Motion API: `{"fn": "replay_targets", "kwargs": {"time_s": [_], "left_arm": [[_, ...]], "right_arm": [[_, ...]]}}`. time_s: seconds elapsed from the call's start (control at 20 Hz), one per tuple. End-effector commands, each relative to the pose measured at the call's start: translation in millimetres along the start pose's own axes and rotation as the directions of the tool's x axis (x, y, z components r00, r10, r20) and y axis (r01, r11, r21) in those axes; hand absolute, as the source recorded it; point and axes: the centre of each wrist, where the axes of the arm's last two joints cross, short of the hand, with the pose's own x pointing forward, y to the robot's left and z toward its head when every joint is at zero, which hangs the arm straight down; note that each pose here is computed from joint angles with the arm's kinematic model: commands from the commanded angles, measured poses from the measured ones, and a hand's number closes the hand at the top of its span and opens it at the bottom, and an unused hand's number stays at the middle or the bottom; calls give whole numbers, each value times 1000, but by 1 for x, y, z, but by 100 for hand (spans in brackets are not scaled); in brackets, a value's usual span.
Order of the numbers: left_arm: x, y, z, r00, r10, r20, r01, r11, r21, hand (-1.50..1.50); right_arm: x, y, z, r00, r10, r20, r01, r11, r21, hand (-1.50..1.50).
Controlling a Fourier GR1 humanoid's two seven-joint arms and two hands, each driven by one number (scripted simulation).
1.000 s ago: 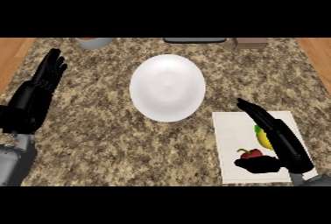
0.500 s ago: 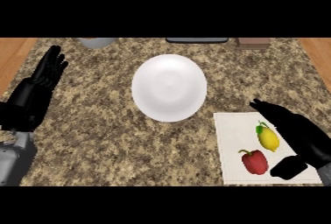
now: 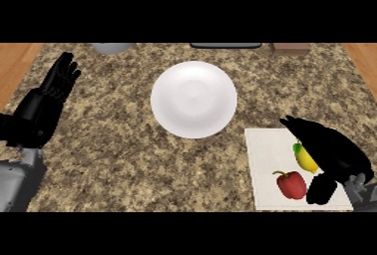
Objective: Pick the lemon from the placemat and place it in the plate
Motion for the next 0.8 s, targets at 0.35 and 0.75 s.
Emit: {"fn": "replay_targets", "kwargs": {"time_s": [0.35, 0.75], "left_arm": [[5, 16, 3, 1000, -27, -5, 27, 1000, -2, 0], [-9, 13, 8, 1000, -16, 7, 16, 1000, -3, 0]], "right_arm": [[-12, 41, -39, 979, 99, -176, -92, 995, 48, -150], [-33, 39, -43, 980, 100, -171, -83, 991, 106, -150]]}}
